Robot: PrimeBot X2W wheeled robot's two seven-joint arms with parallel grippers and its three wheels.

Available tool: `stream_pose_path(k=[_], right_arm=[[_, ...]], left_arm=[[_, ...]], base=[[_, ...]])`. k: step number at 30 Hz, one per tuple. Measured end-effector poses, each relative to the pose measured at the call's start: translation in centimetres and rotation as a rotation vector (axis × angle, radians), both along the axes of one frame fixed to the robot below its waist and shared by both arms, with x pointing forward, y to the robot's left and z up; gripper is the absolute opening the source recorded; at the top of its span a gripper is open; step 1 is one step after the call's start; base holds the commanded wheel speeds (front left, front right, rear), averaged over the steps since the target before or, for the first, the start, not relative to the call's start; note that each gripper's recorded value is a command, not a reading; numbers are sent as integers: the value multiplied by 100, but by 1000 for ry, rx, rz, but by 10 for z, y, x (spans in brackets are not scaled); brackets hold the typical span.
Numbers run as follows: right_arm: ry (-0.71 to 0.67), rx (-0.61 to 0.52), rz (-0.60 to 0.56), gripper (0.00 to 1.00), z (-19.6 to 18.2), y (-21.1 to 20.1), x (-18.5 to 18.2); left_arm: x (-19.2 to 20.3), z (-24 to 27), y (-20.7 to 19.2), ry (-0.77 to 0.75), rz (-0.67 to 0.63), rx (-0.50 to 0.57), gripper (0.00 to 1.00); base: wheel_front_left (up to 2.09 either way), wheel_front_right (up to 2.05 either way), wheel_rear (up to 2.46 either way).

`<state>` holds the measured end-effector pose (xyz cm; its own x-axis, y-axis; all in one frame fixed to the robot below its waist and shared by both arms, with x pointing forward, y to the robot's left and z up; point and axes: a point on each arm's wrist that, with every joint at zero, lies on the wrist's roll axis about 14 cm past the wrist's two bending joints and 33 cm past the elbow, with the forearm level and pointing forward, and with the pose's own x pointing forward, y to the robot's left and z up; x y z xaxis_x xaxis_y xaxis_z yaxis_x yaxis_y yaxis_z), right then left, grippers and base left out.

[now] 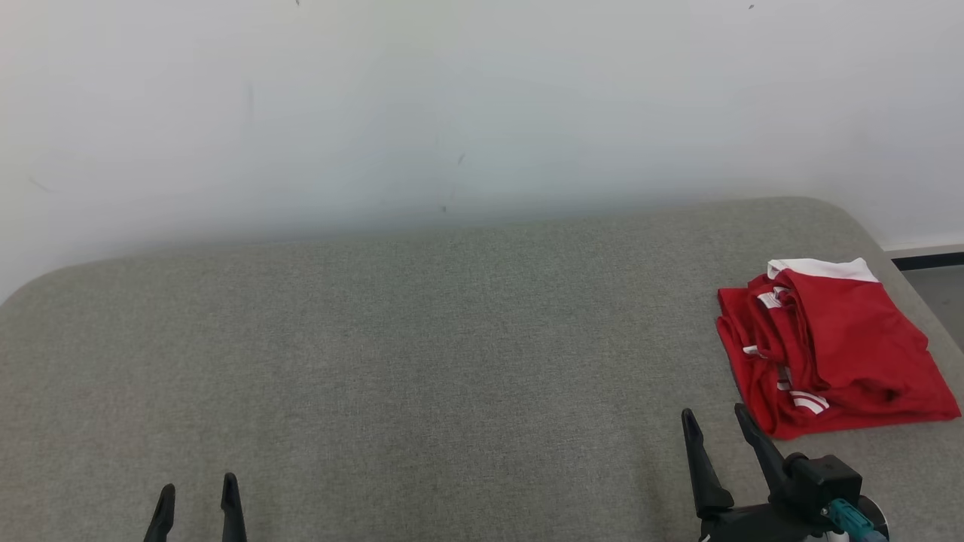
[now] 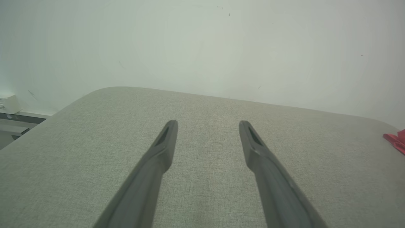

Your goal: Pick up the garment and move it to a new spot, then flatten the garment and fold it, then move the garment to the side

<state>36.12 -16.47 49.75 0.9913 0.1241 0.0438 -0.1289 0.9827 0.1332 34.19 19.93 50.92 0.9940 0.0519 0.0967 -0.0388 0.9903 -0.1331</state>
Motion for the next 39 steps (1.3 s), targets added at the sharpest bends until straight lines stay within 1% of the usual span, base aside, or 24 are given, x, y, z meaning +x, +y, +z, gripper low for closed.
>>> stream_pose_path(k=[23, 33, 34, 39], right_arm=[[-6, -19, -5, 100, 0, 0, -2], [-1, -16, 10, 100, -1, 6, -2], [1, -13, 10, 0, -2, 6, -3], [86, -12, 4, 0, -28, 4, -15]], left_arm=[[-3, -9, -1, 29, 5, -5, 100], [-3, -11, 0, 35, 9, -5, 100], [-4, -12, 0, 37, 10, -6, 0], [-8, -29, -3, 92, 6, -16, 0]], base=[[0, 0, 0], [0, 0, 0], [0, 0, 0], [0, 0, 0]])
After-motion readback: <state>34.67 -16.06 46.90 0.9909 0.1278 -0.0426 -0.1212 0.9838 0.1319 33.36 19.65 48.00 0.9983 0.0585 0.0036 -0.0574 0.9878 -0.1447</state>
